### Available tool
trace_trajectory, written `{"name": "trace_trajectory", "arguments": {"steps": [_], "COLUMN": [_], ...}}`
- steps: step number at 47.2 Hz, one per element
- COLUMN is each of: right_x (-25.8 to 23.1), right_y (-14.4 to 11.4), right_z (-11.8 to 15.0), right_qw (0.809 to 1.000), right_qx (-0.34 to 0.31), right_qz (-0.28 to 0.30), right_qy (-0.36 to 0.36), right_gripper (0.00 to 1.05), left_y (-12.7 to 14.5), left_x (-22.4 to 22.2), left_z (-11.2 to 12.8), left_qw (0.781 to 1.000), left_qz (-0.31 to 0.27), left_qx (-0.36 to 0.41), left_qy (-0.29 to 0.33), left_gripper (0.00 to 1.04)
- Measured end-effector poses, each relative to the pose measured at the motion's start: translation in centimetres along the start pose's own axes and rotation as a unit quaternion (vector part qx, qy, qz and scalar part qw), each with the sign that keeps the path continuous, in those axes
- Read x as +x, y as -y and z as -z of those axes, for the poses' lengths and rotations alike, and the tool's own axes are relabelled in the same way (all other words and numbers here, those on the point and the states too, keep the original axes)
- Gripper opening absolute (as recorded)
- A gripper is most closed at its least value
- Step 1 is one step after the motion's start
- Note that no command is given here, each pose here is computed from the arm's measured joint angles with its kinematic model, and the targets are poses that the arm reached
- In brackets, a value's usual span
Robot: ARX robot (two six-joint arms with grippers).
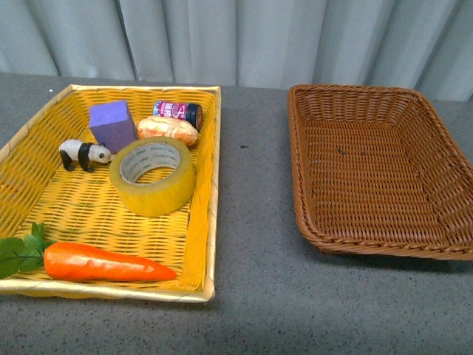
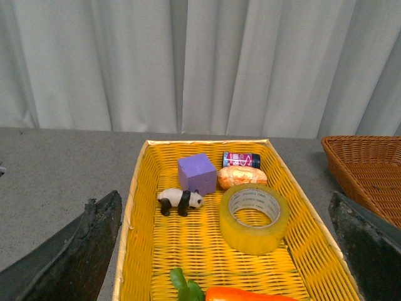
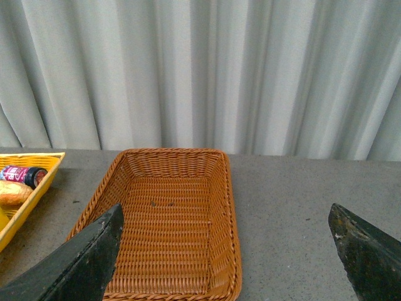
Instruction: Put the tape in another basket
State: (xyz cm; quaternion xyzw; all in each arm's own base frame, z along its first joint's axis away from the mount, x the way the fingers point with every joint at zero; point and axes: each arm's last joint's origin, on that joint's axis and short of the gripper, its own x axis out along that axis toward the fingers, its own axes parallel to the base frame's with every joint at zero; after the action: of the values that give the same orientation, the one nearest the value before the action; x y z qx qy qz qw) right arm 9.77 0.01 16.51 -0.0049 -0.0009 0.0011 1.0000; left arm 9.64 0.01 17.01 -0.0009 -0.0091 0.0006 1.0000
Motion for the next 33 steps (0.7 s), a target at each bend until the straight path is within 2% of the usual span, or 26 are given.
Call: {"name": "trace_trajectory", "arguments": {"steps": [9, 11, 13, 18, 27, 33], "right_x": [0.0, 0.0, 0.0, 0.0, 0.0, 0.0], "right_y": [0.0, 0.0, 0.0, 0.0, 0.0, 0.0], "right_z": [0.0, 0.0, 0.0, 0.0, 0.0, 0.0], "right_qw": [1.000, 1.000, 1.000, 1.000, 1.000, 1.000], "right_qx": [0.000, 0.000, 0.000, 0.000, 0.000, 0.000], "right_qz": [0.000, 0.000, 0.000, 0.000, 0.000, 0.000], "right_qy": [0.000, 0.000, 0.001, 0.001, 0.001, 0.001], "right_gripper": [0.96, 0.96, 0.96, 0.96, 0.96, 0.96], "left_y": [0.0, 0.0, 0.1, 0.2, 1.0, 2.0], "left_x": [0.0, 0.4, 0.9, 2.3, 7.5, 11.3], "left_z": [0.1, 0.4, 0.6, 0.5, -0.7, 0.6], "left_qw": [1.000, 0.995, 0.993, 0.991, 0.989, 0.986], "left_qz": [-0.010, -0.050, -0.057, -0.057, -0.038, -0.013], "left_qx": [-0.006, -0.023, -0.027, -0.042, -0.067, -0.066], "left_qy": [-0.014, -0.080, -0.101, -0.112, -0.123, -0.155], "left_gripper": [0.98, 0.98, 0.98, 0.98, 0.98, 0.98]}}
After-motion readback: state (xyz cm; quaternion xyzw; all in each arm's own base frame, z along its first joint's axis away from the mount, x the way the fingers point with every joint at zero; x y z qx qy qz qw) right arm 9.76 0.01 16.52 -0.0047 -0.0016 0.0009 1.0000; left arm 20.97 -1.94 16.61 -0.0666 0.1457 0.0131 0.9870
